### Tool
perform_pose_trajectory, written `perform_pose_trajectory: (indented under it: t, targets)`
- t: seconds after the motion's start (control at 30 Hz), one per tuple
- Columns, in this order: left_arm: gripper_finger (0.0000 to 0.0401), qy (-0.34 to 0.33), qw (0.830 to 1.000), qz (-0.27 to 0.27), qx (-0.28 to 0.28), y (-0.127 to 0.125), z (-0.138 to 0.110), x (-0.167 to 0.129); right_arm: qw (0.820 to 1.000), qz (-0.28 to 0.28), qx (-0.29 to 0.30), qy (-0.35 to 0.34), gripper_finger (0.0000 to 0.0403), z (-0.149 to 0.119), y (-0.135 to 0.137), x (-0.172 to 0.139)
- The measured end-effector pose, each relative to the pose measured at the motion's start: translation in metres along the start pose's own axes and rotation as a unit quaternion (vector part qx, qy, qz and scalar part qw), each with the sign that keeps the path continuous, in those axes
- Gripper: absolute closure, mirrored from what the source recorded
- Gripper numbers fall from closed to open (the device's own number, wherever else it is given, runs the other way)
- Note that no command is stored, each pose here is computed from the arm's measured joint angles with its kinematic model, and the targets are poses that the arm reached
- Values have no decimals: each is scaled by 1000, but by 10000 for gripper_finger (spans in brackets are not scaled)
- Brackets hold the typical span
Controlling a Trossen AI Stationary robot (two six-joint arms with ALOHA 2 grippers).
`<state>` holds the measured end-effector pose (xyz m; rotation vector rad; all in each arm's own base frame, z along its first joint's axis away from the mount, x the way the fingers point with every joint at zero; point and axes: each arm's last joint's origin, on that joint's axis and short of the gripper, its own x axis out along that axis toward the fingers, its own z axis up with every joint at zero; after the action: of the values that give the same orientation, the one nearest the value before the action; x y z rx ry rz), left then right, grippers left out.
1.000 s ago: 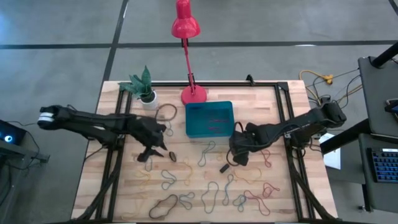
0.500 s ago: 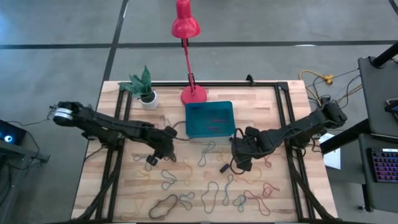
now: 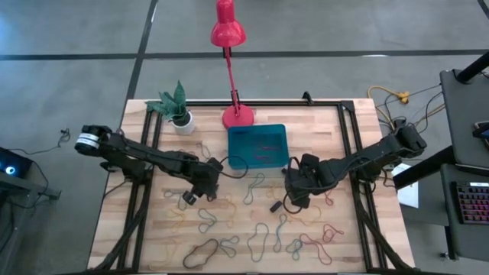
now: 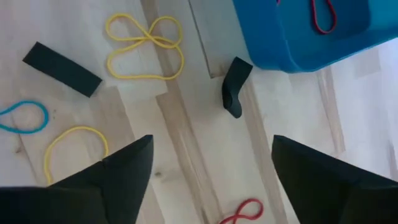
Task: Pick and place rubber bands into bin
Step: Put the black rubber band into the blue bin
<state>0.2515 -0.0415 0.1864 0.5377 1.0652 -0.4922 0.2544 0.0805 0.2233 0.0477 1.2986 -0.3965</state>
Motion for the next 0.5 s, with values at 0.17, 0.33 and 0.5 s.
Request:
perform_pose_trajectory:
  t: [0.17, 0.33, 0.5]
  targets:
    - [260, 13, 1000, -12, 18, -5, -1, 10, 1000, -6, 2, 3, 74, -2, -1, 3]
    - [260, 5, 1000, -9, 17, -2, 3, 20, 1000, -7, 3, 3, 75, -2, -1, 3]
    - [260, 31, 999, -25, 15, -3, -1, 34, 1000, -10, 4, 1, 76, -2, -1, 3]
